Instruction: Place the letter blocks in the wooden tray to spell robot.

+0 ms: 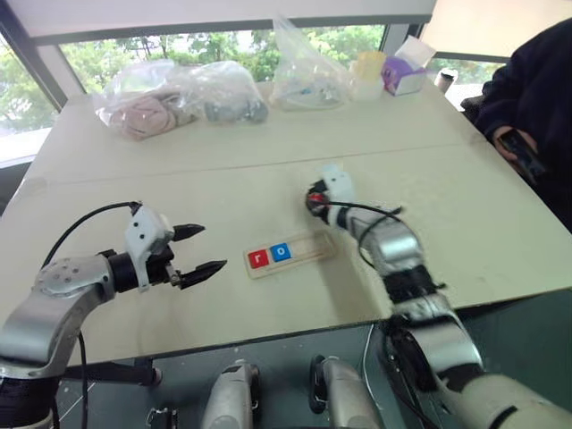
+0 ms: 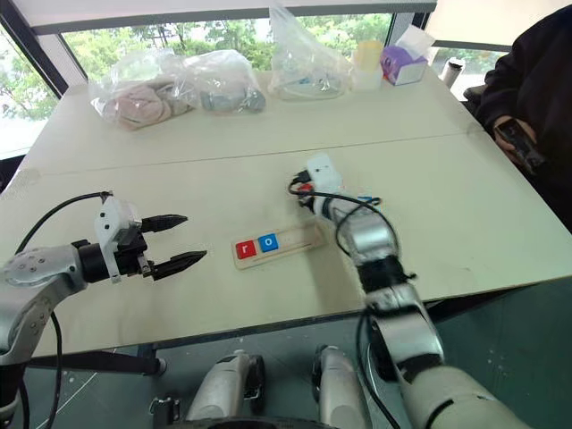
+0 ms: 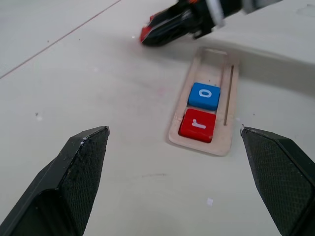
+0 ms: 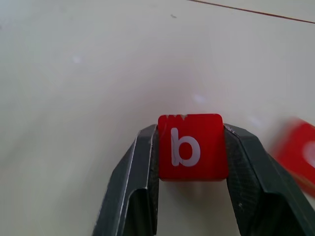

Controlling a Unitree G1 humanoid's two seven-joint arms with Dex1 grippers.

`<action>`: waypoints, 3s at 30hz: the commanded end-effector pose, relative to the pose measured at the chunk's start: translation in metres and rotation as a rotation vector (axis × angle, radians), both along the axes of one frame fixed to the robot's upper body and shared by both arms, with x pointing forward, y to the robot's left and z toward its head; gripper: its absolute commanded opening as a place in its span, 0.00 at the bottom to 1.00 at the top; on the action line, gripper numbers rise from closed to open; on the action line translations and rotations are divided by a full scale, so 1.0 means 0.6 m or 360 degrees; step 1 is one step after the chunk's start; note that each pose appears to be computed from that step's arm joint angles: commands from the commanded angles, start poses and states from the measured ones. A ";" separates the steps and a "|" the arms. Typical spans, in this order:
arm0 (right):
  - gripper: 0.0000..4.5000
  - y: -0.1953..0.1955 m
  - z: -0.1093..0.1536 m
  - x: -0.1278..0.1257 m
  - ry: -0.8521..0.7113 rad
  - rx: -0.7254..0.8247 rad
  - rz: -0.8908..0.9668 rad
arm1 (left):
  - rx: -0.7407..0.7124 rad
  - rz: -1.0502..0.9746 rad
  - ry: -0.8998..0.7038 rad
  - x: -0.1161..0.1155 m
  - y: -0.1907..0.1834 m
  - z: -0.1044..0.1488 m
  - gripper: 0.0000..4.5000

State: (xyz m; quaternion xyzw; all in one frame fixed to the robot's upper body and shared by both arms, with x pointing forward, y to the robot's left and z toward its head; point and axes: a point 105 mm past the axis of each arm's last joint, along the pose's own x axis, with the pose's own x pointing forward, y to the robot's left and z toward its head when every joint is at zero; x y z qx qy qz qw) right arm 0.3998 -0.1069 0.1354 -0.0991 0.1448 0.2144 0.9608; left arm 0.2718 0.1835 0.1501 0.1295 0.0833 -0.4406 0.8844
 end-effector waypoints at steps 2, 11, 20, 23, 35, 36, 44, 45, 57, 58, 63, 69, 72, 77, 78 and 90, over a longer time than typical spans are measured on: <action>0.27 -0.030 0.063 -0.067 -0.0087 0.0011 -0.0042 | 0.0011 -0.0086 -0.0042 0.001 -0.014 0.008 1.00; 0.27 -0.070 -0.009 -0.141 0.0157 -0.0002 -0.0279 | -0.0012 -0.0159 -0.0046 0.015 -0.032 0.008 1.00; 0.27 -0.073 -0.037 -0.127 0.0173 -0.0001 -0.0355 | 0.0002 -0.0168 -0.0054 0.014 -0.033 0.009 1.00; 0.27 -0.071 -0.043 -0.121 0.0172 -0.0002 -0.0347 | 0.0006 -0.0162 -0.0055 0.012 -0.032 0.009 1.00; 1.00 -0.068 0.004 -0.124 0.0111 -0.0122 0.0196 | -0.0004 -0.0126 -0.0025 0.000 -0.028 0.004 1.00; 1.00 -0.070 0.016 -0.129 0.0086 -0.0140 0.0318 | -0.0001 -0.0129 -0.0024 -0.001 -0.029 0.004 1.00; 1.00 -0.105 0.010 -0.143 0.0022 -0.0315 0.0970 | -0.0003 -0.0139 -0.0033 0.001 -0.033 0.006 1.00; 1.00 -0.108 0.008 -0.139 0.0017 -0.0330 0.1014 | -0.0003 -0.0139 -0.0034 0.000 -0.032 0.006 1.00; 1.00 -0.122 -0.022 -0.083 0.0021 -0.0547 0.1231 | 0.0016 -0.0110 -0.0054 -0.009 -0.029 0.009 1.00; 1.00 -0.122 -0.025 -0.082 0.0039 -0.0553 0.1250 | 0.0019 -0.0104 -0.0055 -0.010 -0.028 0.009 1.00; 1.00 -0.125 -0.036 -0.074 0.0085 -0.0584 0.1290 | 0.0025 -0.0074 -0.0061 -0.012 -0.024 0.010 1.00; 1.00 -0.139 -0.043 -0.064 0.0111 -0.0630 0.1282 | 0.0043 -0.0052 -0.0065 -0.017 -0.023 0.007 1.00; 1.00 -0.144 -0.043 -0.061 0.0121 -0.0636 0.1280 | 0.0044 -0.0043 -0.0068 -0.018 -0.022 0.007 1.00; 0.71 -0.136 -0.038 -0.056 0.0111 -0.0600 0.1297 | 0.0044 -0.0037 -0.0072 -0.018 -0.022 0.008 1.00; 0.59 -0.133 -0.036 -0.055 0.0106 -0.0586 0.1303 | 0.0043 -0.0036 -0.0073 -0.018 -0.022 0.008 1.00; 0.27 -0.048 0.033 -0.058 -0.0092 -0.0525 0.1533 | 0.0042 -0.0038 -0.0068 -0.018 -0.021 0.008 1.00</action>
